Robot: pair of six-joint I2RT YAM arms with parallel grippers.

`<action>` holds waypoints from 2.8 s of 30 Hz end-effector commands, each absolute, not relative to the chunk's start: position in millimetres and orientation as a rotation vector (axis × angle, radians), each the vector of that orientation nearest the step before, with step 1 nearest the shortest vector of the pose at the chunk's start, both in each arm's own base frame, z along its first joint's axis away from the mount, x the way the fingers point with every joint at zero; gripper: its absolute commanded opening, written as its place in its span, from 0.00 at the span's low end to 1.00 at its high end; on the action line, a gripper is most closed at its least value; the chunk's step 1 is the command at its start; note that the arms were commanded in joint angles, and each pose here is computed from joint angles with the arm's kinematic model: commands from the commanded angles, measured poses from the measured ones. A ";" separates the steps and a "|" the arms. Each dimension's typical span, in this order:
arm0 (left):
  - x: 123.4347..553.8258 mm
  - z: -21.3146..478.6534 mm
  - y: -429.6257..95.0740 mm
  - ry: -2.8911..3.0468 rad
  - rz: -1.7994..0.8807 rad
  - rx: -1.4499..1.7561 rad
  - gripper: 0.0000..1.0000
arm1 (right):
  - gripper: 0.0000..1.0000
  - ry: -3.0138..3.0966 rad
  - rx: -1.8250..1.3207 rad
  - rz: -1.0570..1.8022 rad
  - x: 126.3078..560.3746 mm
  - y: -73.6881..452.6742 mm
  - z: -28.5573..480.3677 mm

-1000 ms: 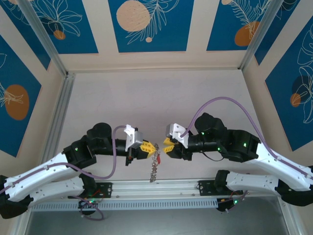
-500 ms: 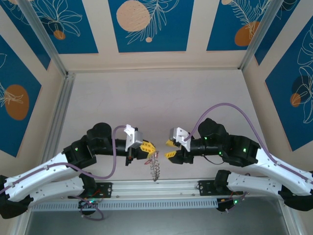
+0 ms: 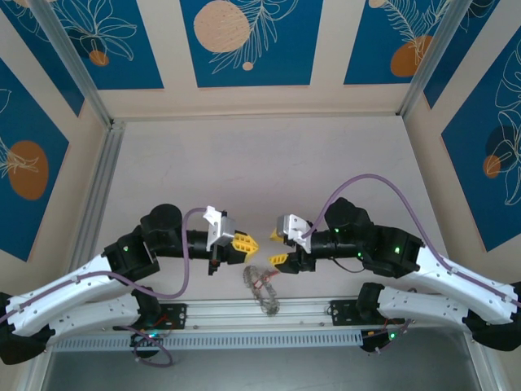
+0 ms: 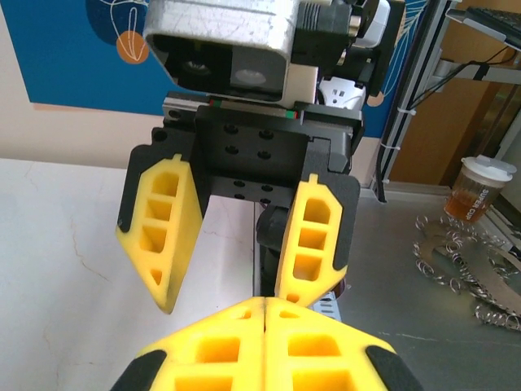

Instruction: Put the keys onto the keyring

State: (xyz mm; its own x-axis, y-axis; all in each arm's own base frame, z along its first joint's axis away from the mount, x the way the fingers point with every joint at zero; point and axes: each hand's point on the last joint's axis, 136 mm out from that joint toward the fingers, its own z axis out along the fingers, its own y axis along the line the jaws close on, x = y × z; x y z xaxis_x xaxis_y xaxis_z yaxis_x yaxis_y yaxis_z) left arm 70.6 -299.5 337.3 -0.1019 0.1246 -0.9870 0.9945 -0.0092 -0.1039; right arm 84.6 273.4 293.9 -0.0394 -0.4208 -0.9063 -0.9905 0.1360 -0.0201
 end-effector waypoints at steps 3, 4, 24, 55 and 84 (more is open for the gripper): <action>78.2 342.5 -296.1 1.390 -1.208 1.224 0.00 | 0.50 1.656 -1.308 0.890 93.2 270.2 285.1; 82.0 338.6 -295.7 1.418 -1.189 1.213 0.00 | 0.51 1.681 -1.286 0.898 94.1 267.9 280.8; 140.5 245.5 -279.0 1.879 -0.963 1.003 0.00 | 0.75 2.661 -0.021 0.711 114.3 157.0 96.4; 134.1 265.0 -271.6 1.719 -1.204 0.895 0.03 | 0.44 2.958 -0.327 0.059 111.0 170.3 45.2; 138.2 268.5 -266.1 1.723 -1.201 0.862 0.01 | 0.24 3.030 -0.426 0.017 105.6 176.4 17.9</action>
State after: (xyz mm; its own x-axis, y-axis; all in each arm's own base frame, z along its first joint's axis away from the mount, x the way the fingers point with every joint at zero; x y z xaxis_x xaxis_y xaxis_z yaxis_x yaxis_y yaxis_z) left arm 137.4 -268.7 260.2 -0.4093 0.1027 -0.9066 0.8791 0.3105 -0.3617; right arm 112.3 183.1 25.0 -0.9549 -0.2720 -0.1192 -0.2749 0.9614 0.0086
